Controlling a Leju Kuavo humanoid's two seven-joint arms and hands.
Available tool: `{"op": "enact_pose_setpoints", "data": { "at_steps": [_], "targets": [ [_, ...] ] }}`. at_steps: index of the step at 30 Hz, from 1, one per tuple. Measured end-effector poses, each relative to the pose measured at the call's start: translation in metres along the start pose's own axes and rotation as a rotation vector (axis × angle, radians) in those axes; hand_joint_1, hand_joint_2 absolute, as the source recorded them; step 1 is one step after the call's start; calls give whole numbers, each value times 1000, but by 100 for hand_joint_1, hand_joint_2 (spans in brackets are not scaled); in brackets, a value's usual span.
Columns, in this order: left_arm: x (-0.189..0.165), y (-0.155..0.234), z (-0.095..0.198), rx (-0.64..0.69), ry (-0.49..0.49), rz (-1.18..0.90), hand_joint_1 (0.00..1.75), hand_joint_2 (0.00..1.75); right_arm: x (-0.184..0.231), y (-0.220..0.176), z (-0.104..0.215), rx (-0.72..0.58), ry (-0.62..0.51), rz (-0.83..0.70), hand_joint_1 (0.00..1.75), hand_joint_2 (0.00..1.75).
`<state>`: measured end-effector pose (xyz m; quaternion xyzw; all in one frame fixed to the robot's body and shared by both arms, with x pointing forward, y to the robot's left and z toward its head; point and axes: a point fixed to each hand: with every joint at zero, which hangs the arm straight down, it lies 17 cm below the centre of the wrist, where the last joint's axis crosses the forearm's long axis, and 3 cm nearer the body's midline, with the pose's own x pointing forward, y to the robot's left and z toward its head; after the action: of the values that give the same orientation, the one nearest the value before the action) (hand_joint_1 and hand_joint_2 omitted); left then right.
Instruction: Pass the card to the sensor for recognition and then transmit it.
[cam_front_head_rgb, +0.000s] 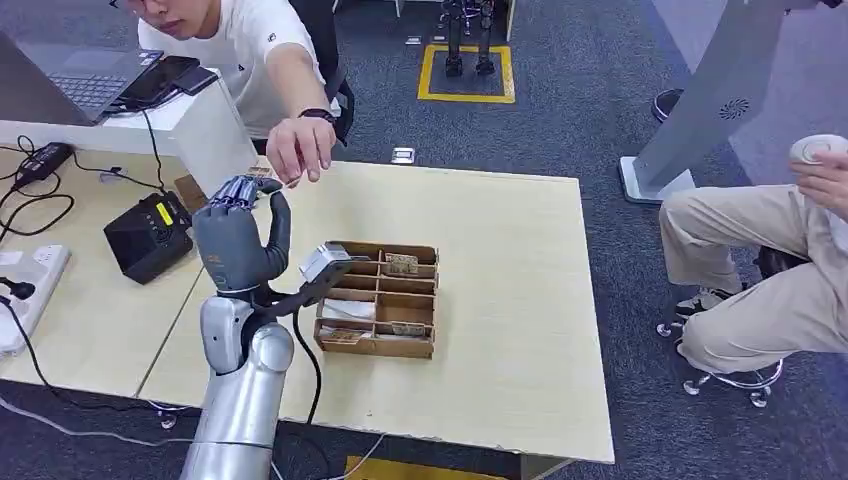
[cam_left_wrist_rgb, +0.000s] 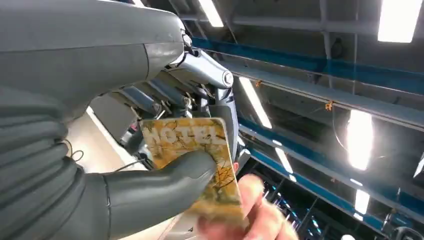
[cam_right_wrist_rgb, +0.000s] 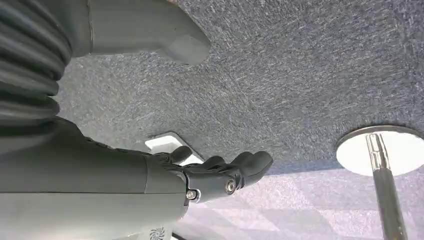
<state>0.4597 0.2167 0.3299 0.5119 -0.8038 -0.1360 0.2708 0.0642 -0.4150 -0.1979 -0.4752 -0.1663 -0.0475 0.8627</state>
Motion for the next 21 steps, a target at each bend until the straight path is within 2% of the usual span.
{"op": "enact_pose_setpoints", "data": {
  "at_steps": [13, 21],
  "targets": [
    [-2, 14, -5, 35, -14, -13, 175, 175, -1, 0, 0, -3, 3, -7, 0, 175],
    [-28, 28, 0, 59, 26, -58, 175, 175, -3, -1, 0, -7, 21, -19, 0, 175]
  ]
}}
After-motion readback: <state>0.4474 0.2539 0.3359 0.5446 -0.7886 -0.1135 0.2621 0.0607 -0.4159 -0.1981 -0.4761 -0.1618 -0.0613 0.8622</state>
